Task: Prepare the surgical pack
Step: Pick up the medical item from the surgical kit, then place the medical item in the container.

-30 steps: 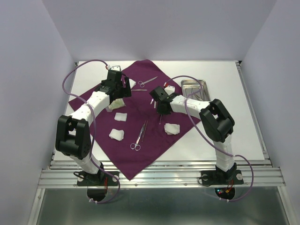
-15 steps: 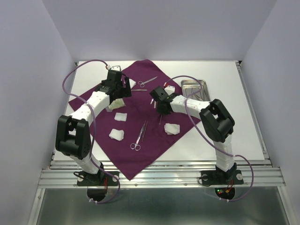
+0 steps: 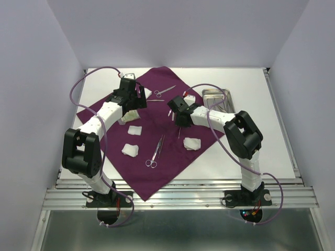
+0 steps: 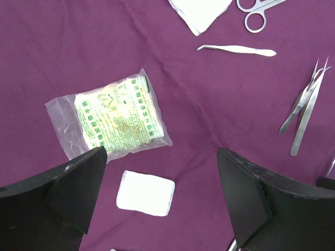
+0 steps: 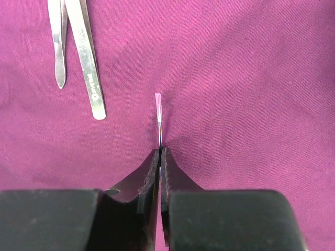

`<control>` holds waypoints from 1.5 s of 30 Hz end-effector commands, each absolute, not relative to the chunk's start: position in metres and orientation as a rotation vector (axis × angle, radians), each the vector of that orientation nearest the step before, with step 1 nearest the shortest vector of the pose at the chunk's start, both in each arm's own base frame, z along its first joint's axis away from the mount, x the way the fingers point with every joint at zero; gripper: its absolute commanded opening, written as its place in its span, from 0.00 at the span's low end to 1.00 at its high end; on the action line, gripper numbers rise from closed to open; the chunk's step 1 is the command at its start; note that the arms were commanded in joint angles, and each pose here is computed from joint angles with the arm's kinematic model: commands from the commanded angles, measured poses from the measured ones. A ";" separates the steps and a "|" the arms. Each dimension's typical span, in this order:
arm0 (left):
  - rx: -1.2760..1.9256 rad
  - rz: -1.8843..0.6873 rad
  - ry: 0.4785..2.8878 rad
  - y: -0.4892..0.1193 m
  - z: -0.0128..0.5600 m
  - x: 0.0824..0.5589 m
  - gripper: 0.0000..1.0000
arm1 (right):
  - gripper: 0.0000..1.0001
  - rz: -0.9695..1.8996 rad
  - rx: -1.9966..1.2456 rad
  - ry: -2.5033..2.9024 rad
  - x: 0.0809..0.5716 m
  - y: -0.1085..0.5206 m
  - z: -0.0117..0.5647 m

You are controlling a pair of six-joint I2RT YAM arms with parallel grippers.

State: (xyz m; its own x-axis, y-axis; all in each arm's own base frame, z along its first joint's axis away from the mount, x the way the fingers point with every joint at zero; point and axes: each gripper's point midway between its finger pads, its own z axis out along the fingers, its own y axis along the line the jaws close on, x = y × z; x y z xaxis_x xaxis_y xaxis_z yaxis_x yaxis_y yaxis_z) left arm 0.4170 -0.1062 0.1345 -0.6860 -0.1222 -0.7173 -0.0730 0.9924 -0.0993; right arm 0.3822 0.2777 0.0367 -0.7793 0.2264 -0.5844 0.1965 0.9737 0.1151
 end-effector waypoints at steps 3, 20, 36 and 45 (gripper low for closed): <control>-0.124 -0.095 2.297 -0.109 0.140 0.421 0.99 | 0.05 0.094 0.308 2.421 0.389 0.277 0.062; -0.120 -0.099 2.298 -0.110 0.140 0.421 0.99 | 0.06 0.047 0.310 2.368 0.392 0.265 0.078; -0.119 -0.092 2.293 -0.108 0.142 0.420 0.99 | 0.03 -0.087 0.125 2.082 0.454 0.198 0.183; -0.116 -0.083 2.301 -0.107 0.139 0.418 0.99 | 0.05 -0.223 0.197 2.111 0.479 0.121 0.171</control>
